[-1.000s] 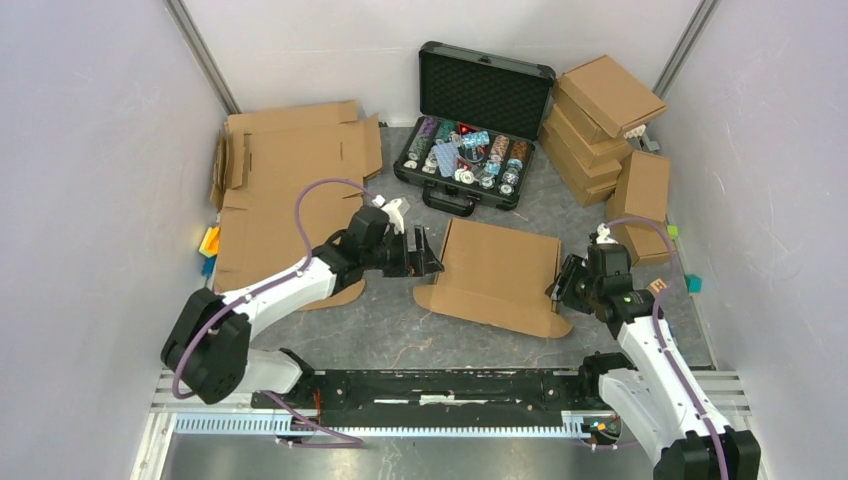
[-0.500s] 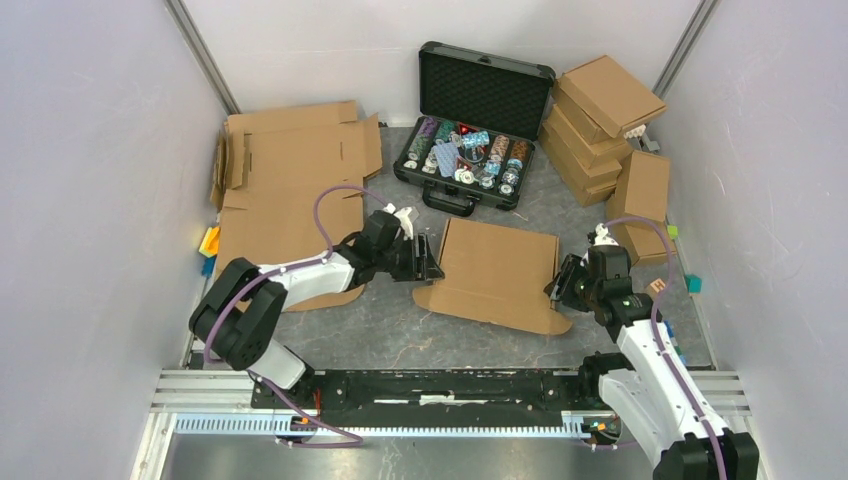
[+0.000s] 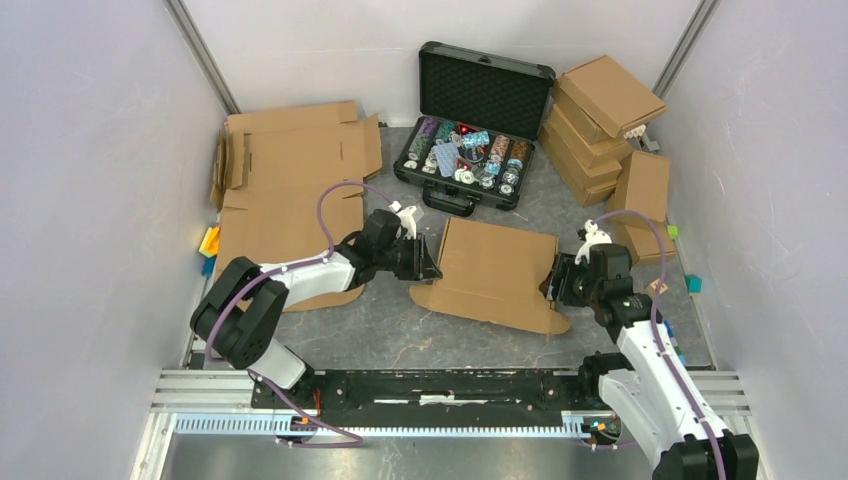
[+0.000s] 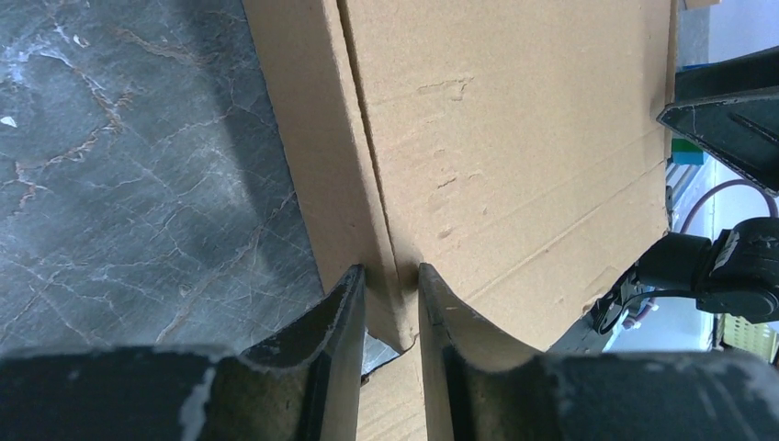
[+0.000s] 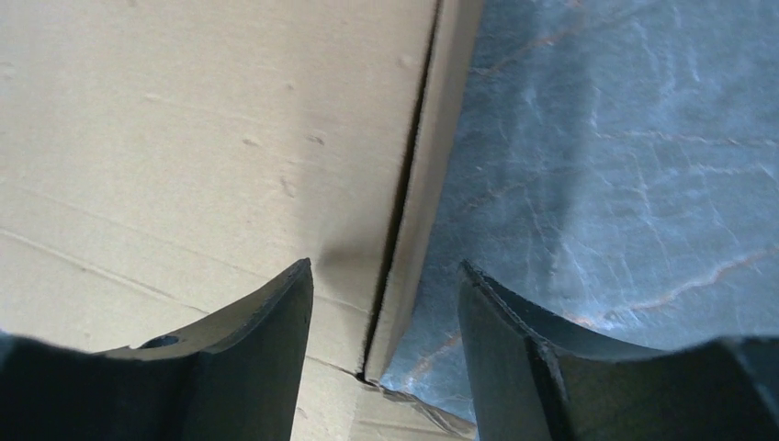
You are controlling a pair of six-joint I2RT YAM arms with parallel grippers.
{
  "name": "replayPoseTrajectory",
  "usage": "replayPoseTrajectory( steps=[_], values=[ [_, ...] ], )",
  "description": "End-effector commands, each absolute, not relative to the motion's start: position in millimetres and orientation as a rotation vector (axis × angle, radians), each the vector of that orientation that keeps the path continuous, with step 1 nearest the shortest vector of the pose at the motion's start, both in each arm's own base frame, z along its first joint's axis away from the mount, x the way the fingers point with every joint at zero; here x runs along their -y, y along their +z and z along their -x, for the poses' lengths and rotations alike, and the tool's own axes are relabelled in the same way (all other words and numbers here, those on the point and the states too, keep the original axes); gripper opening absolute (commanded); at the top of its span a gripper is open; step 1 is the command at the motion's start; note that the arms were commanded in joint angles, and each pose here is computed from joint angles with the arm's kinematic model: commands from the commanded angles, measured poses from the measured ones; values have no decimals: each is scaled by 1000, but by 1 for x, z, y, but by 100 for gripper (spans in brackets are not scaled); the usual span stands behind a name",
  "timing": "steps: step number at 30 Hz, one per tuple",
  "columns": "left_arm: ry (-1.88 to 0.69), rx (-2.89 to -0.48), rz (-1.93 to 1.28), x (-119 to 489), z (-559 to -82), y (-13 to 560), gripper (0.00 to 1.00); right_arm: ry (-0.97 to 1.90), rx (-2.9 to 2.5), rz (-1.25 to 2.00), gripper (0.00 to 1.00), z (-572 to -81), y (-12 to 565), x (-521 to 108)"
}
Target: Fold the paper box
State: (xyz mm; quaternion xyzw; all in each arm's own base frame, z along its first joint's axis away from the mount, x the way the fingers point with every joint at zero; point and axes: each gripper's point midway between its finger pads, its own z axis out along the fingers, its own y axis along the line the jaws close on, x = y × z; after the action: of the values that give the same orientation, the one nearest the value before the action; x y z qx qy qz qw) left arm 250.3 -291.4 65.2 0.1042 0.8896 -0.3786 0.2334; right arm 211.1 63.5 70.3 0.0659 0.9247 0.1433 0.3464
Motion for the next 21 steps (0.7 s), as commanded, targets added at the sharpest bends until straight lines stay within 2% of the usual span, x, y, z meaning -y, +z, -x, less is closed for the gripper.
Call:
replayPoseTrajectory(
  steps=[1, 7, 10, 13, 15, 18, 21],
  values=[
    [-1043, -2368, -381, 295, -256, 79, 33, 507, -2324, -8, 60, -220, 76, -86],
    [-1119, -2359, -466, 312, -255, 82, 30, 698, -2286, 6, 36, -212, 76, -110],
    [-1098, -2351, -497, 315, -260, 84, 29, 803, -2285, -4, 35, -202, 79, -124],
    [-990, -2370, -485, 310, -274, 82, 45, 810, -2278, -5, 38, -196, 85, -128],
    [-885, -2382, -447, 303, -288, 82, 57, 831, -2273, -2, 44, -190, 86, -132],
    [-774, -2353, -394, 292, -303, 92, 68, 876, -2293, 41, 56, -177, 78, -138],
    [-712, -2306, -331, 278, -309, 113, 79, 695, -2323, 80, 68, -181, 79, -118]
  ],
)
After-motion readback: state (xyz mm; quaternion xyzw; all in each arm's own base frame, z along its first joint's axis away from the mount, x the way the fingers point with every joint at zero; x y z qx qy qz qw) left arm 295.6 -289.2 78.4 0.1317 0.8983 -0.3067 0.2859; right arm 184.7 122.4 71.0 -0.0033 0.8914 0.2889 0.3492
